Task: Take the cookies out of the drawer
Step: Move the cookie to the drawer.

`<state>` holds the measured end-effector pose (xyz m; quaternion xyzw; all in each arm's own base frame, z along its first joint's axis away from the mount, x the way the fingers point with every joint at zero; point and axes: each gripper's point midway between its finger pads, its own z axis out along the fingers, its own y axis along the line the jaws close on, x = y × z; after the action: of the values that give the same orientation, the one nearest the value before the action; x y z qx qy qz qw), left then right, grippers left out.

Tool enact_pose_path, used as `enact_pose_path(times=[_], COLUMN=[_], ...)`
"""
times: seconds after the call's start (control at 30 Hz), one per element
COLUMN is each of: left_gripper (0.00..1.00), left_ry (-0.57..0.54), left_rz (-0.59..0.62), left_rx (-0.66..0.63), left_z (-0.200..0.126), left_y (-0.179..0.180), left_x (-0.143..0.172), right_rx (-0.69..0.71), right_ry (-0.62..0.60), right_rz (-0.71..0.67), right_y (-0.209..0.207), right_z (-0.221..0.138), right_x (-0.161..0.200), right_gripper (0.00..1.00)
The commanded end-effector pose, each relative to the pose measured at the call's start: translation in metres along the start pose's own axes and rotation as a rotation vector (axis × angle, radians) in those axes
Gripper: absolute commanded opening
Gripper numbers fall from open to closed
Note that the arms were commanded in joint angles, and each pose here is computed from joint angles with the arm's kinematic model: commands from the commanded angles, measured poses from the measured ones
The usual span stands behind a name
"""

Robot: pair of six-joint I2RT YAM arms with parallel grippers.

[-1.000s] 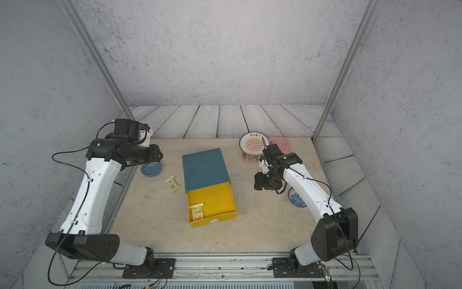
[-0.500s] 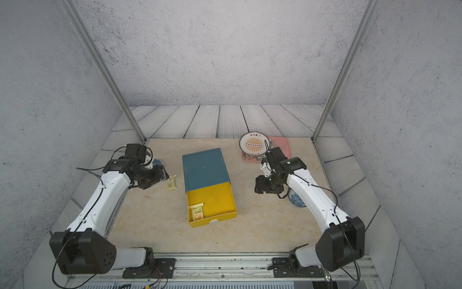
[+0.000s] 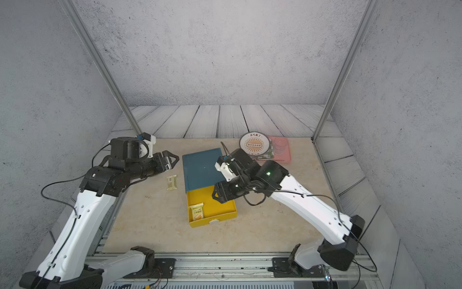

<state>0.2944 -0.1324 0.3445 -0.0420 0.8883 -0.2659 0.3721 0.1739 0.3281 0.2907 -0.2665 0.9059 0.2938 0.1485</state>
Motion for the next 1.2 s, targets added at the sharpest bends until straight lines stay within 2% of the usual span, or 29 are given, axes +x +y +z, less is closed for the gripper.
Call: enact_pose_path(times=[0.0, 0.13, 0.37, 0.97, 1.07, 1.17], left_gripper=[0.76, 0.75, 0.73, 0.7, 0.7, 0.7], left_ry=[0.038, 0.075, 0.153, 0.28, 0.284, 0.288], left_rz=[0.034, 0.07, 0.136, 0.159, 0.156, 0.157], left_rx=[-0.016, 0.0, -0.006, -0.093, -0.103, -0.104], left_z=[0.009, 0.017, 0.032, 0.057, 0.058, 0.059], left_y=[-0.007, -0.017, -0.028, -0.002, 0.002, 0.003], left_x=[0.009, 0.019, 0.04, 0.085, 0.089, 0.091], right_rx=[0.131, 0.183, 0.17, 0.244, 0.249, 0.266], right_ry=[0.117, 0.192, 0.189, 0.163, 0.16, 0.159], right_rz=[0.006, 0.006, 0.033, 0.067, 0.073, 0.076], right_y=[-0.008, -0.006, -0.003, -0.014, -0.016, -0.019], right_z=[0.023, 0.052, 0.077, 0.13, 0.134, 0.137], right_x=[0.015, 0.021, 0.022, 0.019, 0.019, 0.019], right_gripper=[0.61, 0.59, 0.57, 0.54, 0.51, 0.4])
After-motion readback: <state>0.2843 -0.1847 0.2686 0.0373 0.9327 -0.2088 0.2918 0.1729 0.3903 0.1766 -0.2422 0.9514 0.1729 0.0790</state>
